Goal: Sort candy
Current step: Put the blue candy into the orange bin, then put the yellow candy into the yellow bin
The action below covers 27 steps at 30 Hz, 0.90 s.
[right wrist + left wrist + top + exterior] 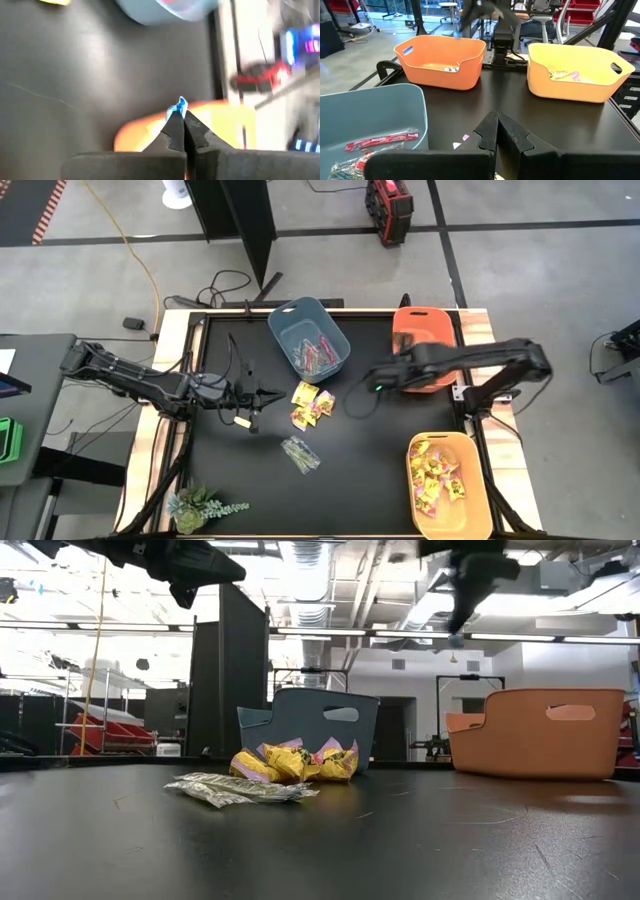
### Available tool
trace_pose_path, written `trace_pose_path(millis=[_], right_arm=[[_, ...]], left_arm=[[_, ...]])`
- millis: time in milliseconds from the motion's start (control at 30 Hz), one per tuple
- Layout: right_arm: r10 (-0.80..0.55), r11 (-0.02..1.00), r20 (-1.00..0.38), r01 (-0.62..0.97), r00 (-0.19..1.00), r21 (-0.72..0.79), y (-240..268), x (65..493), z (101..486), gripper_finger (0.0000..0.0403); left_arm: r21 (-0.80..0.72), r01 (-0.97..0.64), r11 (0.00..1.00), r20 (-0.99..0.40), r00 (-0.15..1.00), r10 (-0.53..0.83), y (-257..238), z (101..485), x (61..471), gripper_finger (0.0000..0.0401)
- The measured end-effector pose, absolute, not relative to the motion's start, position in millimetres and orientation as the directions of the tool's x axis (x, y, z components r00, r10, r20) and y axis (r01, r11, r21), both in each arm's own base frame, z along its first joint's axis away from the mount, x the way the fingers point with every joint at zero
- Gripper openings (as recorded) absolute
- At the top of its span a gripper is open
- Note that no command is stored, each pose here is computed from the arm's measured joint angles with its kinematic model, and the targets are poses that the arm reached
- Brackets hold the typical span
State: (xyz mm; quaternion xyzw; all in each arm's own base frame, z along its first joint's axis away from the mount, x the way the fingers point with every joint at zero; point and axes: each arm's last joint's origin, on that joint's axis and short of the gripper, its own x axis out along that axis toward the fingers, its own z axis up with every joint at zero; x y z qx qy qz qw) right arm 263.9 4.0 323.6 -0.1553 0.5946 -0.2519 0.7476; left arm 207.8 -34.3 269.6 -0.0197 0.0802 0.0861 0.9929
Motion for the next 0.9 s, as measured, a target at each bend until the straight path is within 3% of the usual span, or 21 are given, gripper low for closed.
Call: trace_pose_path(millis=[233, 467, 600, 900], right_arm=[[-0.588, 0.719, -0.809, 0.453, -0.009, -0.527, -29.4, 222.0, 334.3, 0.0000], [-0.575, 0.645, -0.812, 0.554, -0.103, -0.527, -54.7, 215.6, 313.6, 0.0013], [-0.574, 0.641, -0.811, 0.554, -0.115, -0.531, -59.3, 216.0, 305.1, 0.0067], [-0.589, 0.668, -0.807, 0.531, -0.051, -0.521, -54.5, 223.0, 305.1, 0.0250]], left_arm=[[-0.024, -0.177, 0.984, -0.170, 0.971, 0.170, -34.2, 268.8, 207.6, 0.0002], [-0.046, -0.189, 0.981, -0.203, 0.963, 0.176, -33.9, 265.4, 207.0, 0.0002], [-0.046, -0.192, 0.980, -0.221, 0.959, 0.177, -33.8, 263.6, 206.6, 0.0002], [-0.026, -0.194, 0.981, -0.267, 0.947, 0.180, -33.5, 258.9, 205.3, 0.0002]])
